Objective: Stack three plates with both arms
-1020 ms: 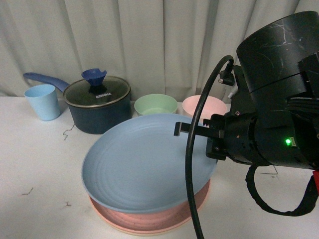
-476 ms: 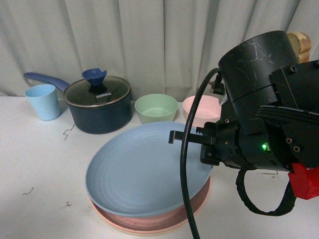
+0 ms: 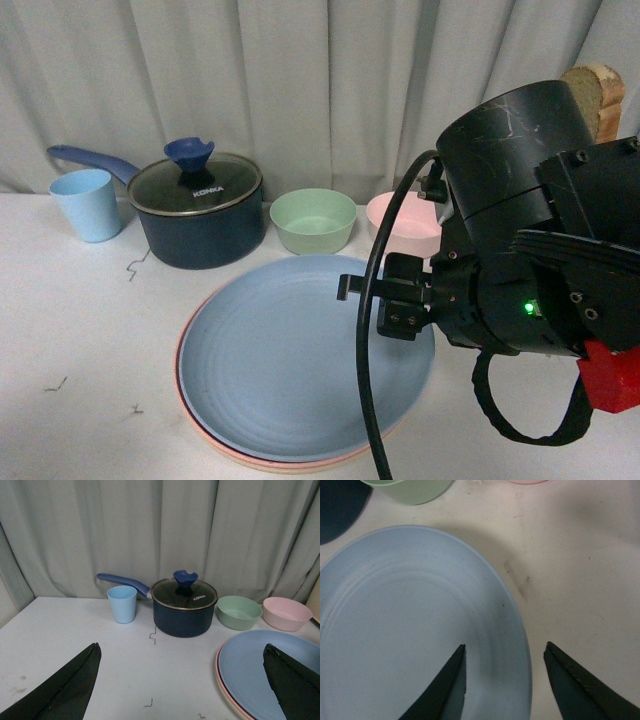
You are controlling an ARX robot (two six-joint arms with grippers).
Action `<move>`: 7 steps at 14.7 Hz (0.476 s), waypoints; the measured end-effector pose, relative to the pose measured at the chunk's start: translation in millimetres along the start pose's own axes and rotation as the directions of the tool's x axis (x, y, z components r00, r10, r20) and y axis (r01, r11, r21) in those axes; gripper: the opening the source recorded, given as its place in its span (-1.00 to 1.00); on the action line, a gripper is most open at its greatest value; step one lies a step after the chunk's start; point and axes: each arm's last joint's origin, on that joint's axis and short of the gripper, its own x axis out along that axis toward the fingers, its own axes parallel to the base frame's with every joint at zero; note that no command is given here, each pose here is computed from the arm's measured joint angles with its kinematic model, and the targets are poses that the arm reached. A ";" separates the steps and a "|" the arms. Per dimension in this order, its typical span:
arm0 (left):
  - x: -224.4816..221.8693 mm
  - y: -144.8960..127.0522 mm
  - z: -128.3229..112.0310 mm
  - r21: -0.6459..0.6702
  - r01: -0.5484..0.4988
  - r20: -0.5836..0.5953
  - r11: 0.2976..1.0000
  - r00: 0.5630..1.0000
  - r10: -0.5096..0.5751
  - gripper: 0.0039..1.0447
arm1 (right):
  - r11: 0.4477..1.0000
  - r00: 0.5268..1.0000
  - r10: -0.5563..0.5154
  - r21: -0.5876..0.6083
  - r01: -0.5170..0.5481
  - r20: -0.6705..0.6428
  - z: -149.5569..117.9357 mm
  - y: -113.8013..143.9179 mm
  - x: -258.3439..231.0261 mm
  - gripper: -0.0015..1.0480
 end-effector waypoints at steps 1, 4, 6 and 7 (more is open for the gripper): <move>0.0 0.0 0.0 0.000 0.000 0.000 1.000 1.000 0.000 0.88 | 1.000 1.000 0.018 0.013 -0.018 0.001 1.9 -1.8 -6.2 0.05; 0.0 0.0 0.0 0.000 0.000 0.000 1.000 1.000 0.000 0.88 | 0.993 0.991 0.099 0.059 -0.105 0.087 27.9 -7.9 -42.5 0.72; 0.0 0.0 0.0 0.000 0.000 0.000 1.000 1.000 0.000 0.88 | 0.981 0.973 0.161 0.084 -0.177 0.167 44.9 -15.3 -74.5 0.86; 0.0 0.0 0.0 0.000 0.000 0.000 1.000 1.000 0.000 0.88 | 0.972 0.956 0.193 0.094 -0.217 0.221 52.2 -20.5 -93.4 0.87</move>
